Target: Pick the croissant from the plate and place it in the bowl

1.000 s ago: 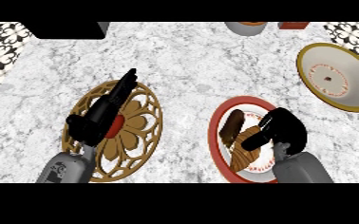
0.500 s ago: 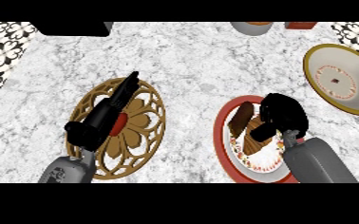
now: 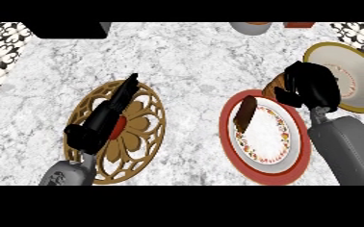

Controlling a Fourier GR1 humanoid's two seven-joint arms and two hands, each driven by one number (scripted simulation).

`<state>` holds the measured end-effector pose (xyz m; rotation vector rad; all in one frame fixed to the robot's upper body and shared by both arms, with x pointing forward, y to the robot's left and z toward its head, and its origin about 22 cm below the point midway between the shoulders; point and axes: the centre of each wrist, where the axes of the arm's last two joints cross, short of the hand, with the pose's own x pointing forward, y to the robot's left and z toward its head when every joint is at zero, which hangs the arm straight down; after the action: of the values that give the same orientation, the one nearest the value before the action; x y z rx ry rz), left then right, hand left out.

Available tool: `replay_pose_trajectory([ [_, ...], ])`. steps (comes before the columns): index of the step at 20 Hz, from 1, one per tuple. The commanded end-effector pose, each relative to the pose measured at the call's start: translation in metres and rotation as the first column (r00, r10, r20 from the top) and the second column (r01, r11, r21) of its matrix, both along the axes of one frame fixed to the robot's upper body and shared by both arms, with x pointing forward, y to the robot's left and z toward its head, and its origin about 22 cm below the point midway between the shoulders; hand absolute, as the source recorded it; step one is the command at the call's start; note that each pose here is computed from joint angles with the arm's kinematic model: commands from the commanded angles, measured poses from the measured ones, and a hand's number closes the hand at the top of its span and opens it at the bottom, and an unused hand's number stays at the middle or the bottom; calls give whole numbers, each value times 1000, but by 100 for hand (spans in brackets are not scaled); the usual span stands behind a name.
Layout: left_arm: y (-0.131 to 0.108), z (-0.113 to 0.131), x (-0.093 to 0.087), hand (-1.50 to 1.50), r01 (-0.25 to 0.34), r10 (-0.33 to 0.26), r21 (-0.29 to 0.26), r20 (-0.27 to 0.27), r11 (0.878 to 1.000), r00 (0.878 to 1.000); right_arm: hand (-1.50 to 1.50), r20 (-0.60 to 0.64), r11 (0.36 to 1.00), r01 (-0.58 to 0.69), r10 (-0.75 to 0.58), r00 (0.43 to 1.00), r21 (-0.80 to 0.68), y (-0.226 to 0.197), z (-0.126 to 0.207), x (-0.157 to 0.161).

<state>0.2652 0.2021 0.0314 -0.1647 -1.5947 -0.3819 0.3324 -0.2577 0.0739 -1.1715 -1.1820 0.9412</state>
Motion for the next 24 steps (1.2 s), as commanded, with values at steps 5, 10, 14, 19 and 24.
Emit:
replay_pose_trajectory([
  [5,14,6,-2,0,-5,5,-10,-8,1000,1000,150,313,963,10,-97,945,270,-25,70,7],
  [10,-5,15,8,0,9,-9,1,-7,1000,1000,150,275,963,104,-174,945,250,-53,79,22],
  [14,5,17,9,0,33,-33,-14,3,999,999,150,291,972,176,-215,932,154,-92,61,38],
  [19,-3,13,2,0,27,-27,-10,-3,1000,1000,150,385,962,270,-268,883,48,-131,40,43],
  [24,-4,2,-1,0,25,-25,11,14,1000,1000,150,323,954,298,-287,902,16,-168,33,46],
])
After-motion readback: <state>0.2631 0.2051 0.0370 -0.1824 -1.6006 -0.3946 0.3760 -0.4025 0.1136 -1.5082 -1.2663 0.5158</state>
